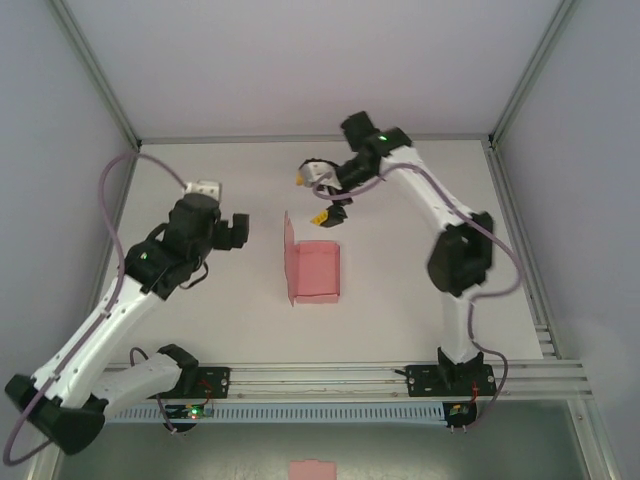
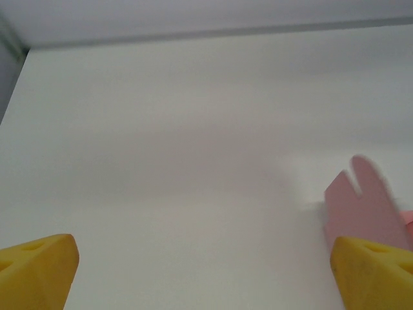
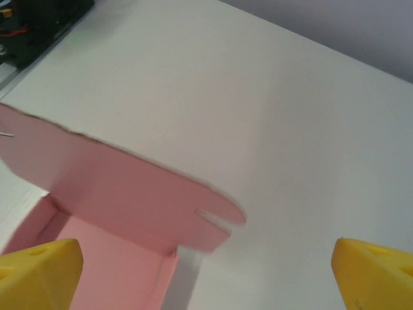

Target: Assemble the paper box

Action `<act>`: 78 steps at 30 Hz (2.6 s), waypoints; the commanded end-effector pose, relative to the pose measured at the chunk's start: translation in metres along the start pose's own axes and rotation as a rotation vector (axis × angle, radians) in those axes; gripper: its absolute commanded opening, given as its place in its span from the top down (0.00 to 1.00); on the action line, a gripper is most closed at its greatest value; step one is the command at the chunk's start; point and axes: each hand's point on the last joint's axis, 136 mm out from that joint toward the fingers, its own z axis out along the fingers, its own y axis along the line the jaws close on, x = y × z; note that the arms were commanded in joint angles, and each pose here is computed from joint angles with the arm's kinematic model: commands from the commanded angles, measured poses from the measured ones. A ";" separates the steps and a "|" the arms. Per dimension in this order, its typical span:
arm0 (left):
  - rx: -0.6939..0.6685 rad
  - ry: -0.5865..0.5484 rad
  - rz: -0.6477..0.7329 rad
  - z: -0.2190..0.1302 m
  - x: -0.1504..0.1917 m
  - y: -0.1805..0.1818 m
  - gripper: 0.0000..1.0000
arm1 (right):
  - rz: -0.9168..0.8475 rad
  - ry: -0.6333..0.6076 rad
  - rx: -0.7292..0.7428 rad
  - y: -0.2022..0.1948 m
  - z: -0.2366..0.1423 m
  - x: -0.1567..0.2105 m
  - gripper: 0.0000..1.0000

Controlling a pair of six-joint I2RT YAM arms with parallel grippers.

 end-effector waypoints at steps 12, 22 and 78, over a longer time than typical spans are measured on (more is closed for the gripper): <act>-0.073 0.107 -0.101 0.008 0.037 0.018 0.00 | -0.020 0.035 -0.359 0.043 0.073 0.033 0.25; -0.058 0.120 -0.080 0.016 0.034 0.012 0.00 | -0.017 0.039 -0.349 0.046 0.062 0.025 0.72; 0.618 0.154 0.299 0.113 0.034 -0.059 0.00 | 0.852 0.059 0.377 0.068 -0.039 0.121 0.33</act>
